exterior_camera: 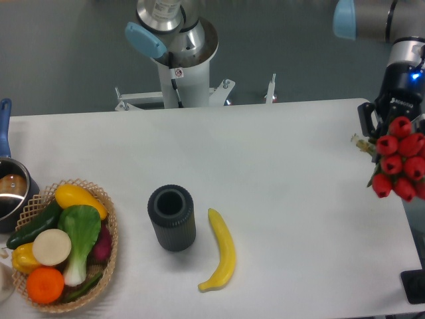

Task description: Insert the flowers into the vase

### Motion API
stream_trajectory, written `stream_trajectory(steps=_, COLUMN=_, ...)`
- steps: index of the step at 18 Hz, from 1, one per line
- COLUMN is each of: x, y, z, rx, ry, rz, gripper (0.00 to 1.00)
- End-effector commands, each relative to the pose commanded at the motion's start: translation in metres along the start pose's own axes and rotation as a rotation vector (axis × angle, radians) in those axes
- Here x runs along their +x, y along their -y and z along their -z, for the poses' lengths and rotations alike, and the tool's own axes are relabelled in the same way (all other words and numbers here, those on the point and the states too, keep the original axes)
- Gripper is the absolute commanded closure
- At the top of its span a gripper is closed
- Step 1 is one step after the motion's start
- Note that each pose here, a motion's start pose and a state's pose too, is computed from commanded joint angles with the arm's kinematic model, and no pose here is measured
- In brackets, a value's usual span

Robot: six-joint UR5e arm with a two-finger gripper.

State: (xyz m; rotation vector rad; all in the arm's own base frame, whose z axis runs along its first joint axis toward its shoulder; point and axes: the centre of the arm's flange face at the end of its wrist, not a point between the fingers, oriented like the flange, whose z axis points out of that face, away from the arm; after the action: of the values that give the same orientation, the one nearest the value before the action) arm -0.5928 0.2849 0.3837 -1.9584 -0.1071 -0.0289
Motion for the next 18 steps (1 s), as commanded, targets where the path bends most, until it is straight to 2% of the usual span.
stream_trajectory(steps=4, x=0.025, y=0.017, z=-0.036, rx=0.006, ry=-0.067, rz=-0.033, gripper=0.7)
stream_trajectory(steps=8, x=0.053, y=0.037, z=-0.061, rx=0.14, ry=-0.182, rz=-0.038, gripper=0.7)
stream_trajectory(steps=11, x=0.076, y=0.044, z=-0.084, rx=0.173, ry=-0.246, rz=-0.043, gripper=0.7)
stream_trajectory(steps=18, x=0.122, y=0.065, z=-0.102, rx=0.356, ry=-0.396, rz=-0.036, gripper=0.69)
